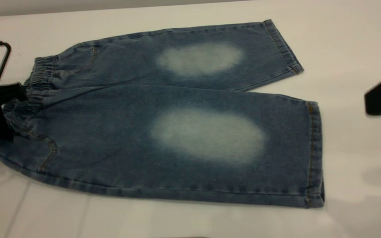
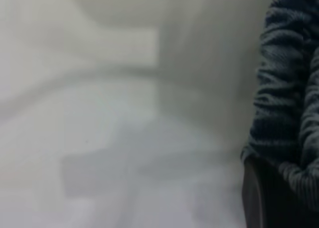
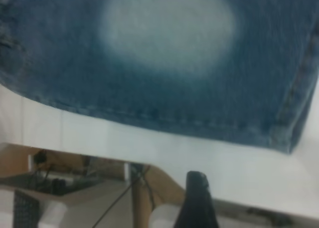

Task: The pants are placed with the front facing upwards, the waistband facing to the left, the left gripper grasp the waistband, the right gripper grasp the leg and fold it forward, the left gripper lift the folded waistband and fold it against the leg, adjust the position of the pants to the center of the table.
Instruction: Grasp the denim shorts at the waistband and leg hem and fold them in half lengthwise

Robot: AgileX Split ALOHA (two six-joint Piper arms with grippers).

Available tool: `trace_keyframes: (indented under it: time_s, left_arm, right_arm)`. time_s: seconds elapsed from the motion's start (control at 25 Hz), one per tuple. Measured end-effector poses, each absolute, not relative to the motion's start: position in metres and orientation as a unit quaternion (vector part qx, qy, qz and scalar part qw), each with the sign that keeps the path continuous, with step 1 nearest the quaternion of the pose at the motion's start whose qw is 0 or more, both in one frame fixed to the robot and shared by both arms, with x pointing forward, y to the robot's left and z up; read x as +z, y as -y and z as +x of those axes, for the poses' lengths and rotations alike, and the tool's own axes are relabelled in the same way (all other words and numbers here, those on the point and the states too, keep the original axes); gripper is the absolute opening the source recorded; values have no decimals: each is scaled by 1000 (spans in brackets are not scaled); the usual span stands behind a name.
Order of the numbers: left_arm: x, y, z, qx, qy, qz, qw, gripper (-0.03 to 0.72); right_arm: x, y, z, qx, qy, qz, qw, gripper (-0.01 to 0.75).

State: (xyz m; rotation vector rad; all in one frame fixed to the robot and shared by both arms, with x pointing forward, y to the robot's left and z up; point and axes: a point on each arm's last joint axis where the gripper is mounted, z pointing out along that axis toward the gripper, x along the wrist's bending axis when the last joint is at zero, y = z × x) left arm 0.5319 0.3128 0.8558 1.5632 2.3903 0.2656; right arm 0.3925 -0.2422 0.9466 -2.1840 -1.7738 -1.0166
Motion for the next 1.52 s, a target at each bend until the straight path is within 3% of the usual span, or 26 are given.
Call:
trace_keyframes:
  time_s: [0.52, 0.96, 1.52]
  left_arm:
    - [908, -276, 527, 113, -768, 602, 186, 85]
    - [928, -273, 522, 124, -753, 615, 199, 85]
    - [927, -273, 522, 124, -752, 616, 199, 85]
  right_arm:
    - [875, 239, 412, -257, 570, -766, 148, 476]
    - [822, 226, 413, -239, 536, -768, 258, 476]
    - [798, 222, 437, -240, 540, -759, 271, 472]
